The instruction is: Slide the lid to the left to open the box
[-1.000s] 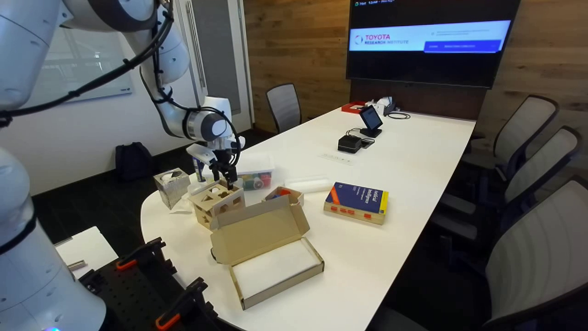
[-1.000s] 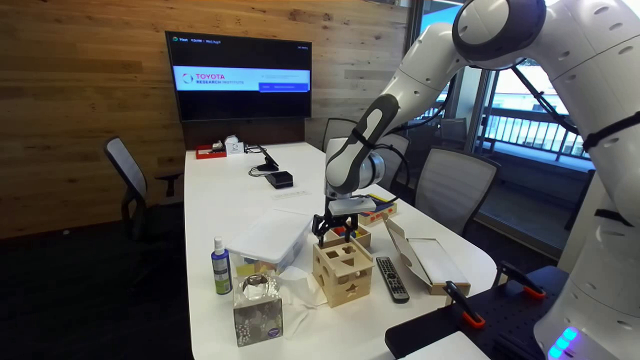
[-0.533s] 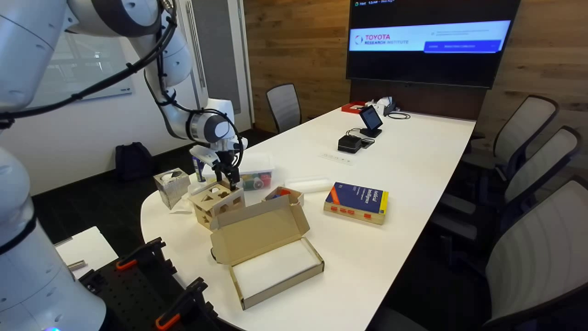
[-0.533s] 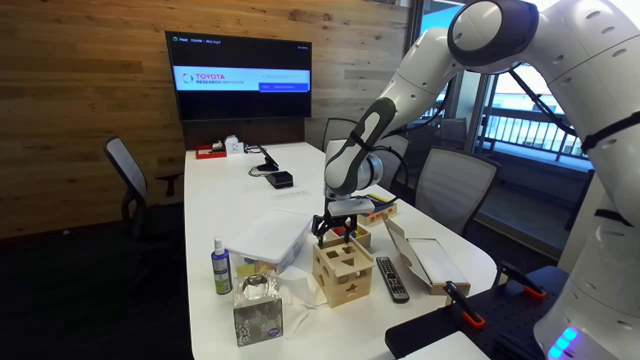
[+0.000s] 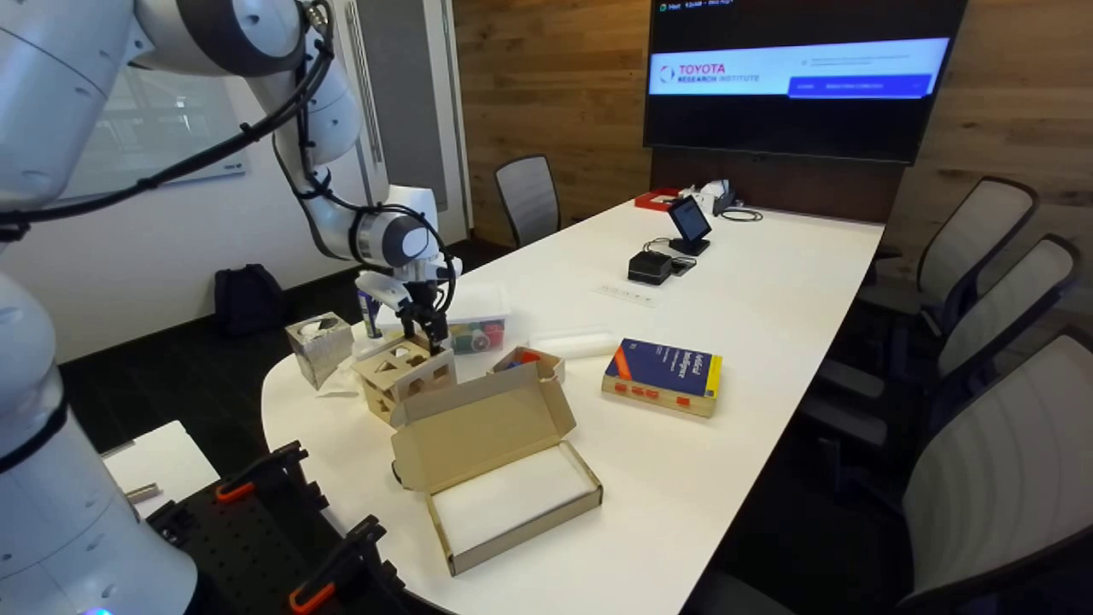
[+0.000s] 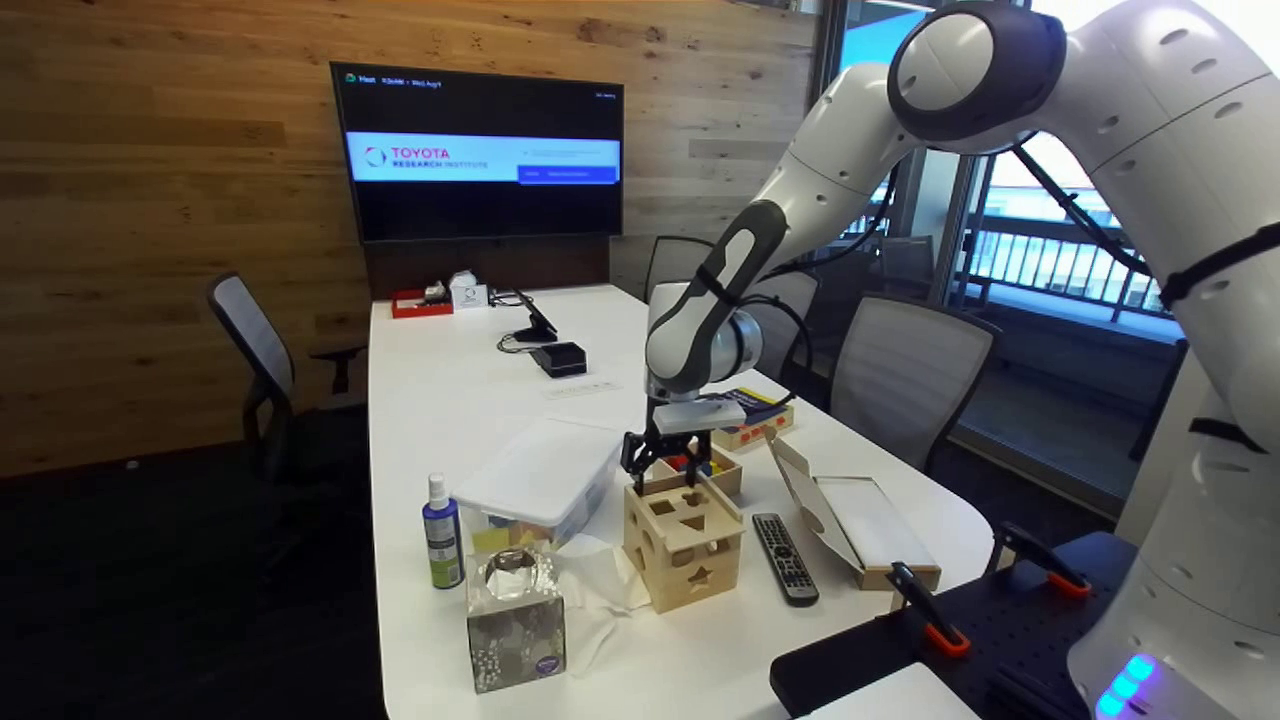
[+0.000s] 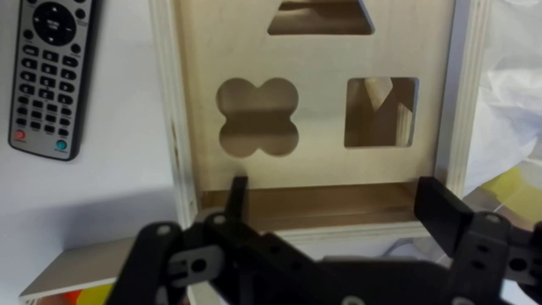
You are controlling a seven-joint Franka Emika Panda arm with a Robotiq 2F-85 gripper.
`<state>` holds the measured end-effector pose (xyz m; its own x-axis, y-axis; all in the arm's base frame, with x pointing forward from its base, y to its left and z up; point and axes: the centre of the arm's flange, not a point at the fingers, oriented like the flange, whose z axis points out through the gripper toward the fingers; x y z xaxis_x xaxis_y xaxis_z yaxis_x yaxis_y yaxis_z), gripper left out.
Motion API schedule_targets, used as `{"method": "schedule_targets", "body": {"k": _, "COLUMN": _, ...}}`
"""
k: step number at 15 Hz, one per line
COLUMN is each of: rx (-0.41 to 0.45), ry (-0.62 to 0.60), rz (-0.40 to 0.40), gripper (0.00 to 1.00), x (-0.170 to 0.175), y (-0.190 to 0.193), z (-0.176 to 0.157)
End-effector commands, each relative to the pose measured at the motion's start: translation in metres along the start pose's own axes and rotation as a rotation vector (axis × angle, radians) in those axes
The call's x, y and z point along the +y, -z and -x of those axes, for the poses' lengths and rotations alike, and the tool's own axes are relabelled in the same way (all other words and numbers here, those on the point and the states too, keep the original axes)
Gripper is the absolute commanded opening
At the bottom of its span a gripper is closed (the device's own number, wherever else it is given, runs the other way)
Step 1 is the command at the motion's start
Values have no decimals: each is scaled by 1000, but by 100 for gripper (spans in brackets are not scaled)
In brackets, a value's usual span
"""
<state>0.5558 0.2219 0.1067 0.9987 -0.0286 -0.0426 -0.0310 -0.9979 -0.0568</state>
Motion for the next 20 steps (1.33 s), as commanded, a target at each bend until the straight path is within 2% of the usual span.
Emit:
{"method": "schedule_targets", "body": {"k": 1, "rx": -30, "ry": 13, "rz": -9, "gripper": 100, "x": -4, "y": 0, "z": -8}}
{"method": "schedule_targets", "body": {"k": 20, "rx": -164, "ry": 51, "rz": -50, "gripper": 100, "x": -8, "y": -3, "z": -9}}
